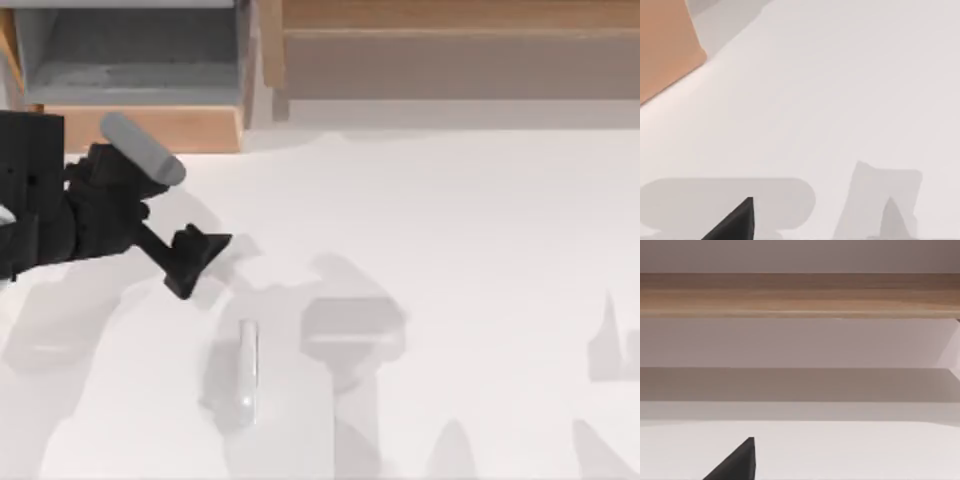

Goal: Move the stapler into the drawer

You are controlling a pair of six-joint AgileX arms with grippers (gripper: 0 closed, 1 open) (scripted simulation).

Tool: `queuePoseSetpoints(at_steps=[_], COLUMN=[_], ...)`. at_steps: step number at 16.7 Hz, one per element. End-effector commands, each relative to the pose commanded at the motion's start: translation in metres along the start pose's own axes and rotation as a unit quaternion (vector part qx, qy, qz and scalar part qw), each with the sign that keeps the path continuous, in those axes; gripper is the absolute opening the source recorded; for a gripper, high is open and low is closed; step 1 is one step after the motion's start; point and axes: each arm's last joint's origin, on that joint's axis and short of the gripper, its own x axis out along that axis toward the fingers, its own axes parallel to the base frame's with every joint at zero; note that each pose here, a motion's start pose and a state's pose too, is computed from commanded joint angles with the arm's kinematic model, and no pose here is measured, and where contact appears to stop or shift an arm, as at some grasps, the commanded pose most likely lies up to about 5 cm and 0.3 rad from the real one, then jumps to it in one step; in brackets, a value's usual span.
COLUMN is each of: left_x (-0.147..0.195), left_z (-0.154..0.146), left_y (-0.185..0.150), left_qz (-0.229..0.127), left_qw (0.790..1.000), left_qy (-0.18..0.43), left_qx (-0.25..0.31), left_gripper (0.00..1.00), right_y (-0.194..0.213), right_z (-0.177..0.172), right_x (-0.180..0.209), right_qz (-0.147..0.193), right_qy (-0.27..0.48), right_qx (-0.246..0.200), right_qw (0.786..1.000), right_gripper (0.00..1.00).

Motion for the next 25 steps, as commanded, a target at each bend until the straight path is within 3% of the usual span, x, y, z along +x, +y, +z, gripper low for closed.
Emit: queuePoseSetpoints(at_steps=[2, 5, 9, 14, 16, 22, 25], left_x=[0.019, 0.034, 0.031, 0.02, 0.018, 0.018, 0.031], left_z=[0.019, 0.046, 0.073, 0.086, 0.086, 0.085, 0.069], left_y=[-0.027, -0.068, -0.108, -0.131, -0.134, -0.132, -0.133], left_qz=[-0.026, -0.009, 0.078, 0.176, 0.191, 0.191, 0.191], left_qw=[0.991, 0.952, 0.884, 0.822, 0.812, 0.812, 0.811], left_qy=[0.089, 0.219, 0.344, 0.408, 0.416, 0.415, 0.418], left_qx=[-0.101, -0.214, -0.307, -0.356, -0.362, -0.363, -0.361], left_gripper=[1.0, 1.0, 1.0, 1.0, 1.0, 1.0, 1.0], right_y=[0.0, 0.0, 0.0, 0.0, 0.0, 0.0, 0.0], right_z=[0.0, 0.0, 0.0, 0.0, 0.0, 0.0, 0.0], right_x=[0.0, 0.0, 0.0, 0.0, 0.0, 0.0, 0.0], right_qz=[0.0, 0.0, 0.0, 0.0, 0.0, 0.0, 0.0], right_qy=[0.0, 0.0, 0.0, 0.0, 0.0, 0.0, 0.0], right_qx=[0.0, 0.0, 0.0, 0.0, 0.0, 0.0, 0.0], right_qw=[1.0, 1.0, 1.0, 1.0, 1.0, 1.0, 1.0], right_gripper=[1.0, 1.0, 1.0, 1.0, 1.0, 1.0, 1.0])
